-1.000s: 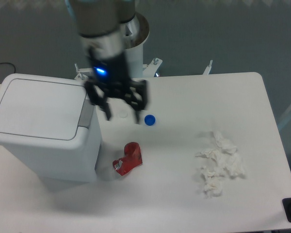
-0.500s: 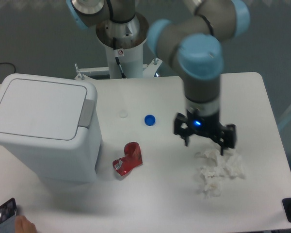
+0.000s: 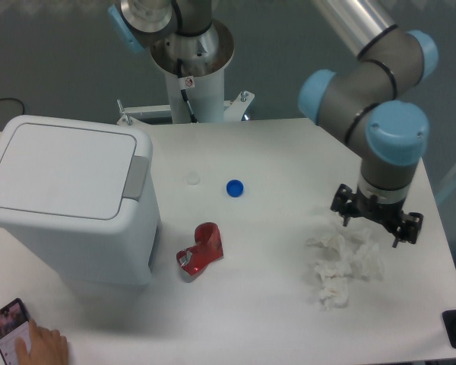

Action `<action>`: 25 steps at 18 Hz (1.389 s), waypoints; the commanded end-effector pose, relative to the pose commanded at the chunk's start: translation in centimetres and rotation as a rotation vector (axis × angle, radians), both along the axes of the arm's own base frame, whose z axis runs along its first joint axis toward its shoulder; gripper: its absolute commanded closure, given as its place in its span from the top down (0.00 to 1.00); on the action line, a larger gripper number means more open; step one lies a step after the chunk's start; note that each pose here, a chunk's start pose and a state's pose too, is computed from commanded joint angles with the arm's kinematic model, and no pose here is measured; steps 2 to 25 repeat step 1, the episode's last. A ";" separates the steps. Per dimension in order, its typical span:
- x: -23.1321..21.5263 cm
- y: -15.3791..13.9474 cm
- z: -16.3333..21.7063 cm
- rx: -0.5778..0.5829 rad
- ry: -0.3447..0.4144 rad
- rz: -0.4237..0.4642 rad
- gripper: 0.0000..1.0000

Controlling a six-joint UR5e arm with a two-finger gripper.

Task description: Close the trash can

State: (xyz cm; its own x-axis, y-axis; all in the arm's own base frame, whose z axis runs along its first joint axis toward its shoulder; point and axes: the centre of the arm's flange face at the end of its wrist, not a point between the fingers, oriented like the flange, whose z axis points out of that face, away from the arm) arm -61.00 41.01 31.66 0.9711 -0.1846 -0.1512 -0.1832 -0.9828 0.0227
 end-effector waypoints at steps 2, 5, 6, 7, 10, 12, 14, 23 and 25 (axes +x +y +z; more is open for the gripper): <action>0.0 0.0 0.0 -0.002 -0.003 -0.003 1.00; 0.0 0.0 0.0 -0.002 -0.003 -0.003 1.00; 0.0 0.0 0.0 -0.002 -0.003 -0.003 1.00; 0.0 0.0 0.0 -0.002 -0.003 -0.003 1.00; 0.0 0.0 0.0 -0.002 -0.003 -0.003 1.00; 0.0 0.0 0.0 -0.002 -0.003 -0.003 1.00; 0.0 0.0 0.0 -0.002 -0.003 -0.003 1.00; 0.0 0.0 0.0 -0.002 -0.003 -0.003 1.00; 0.0 0.0 0.0 -0.002 -0.003 -0.003 1.00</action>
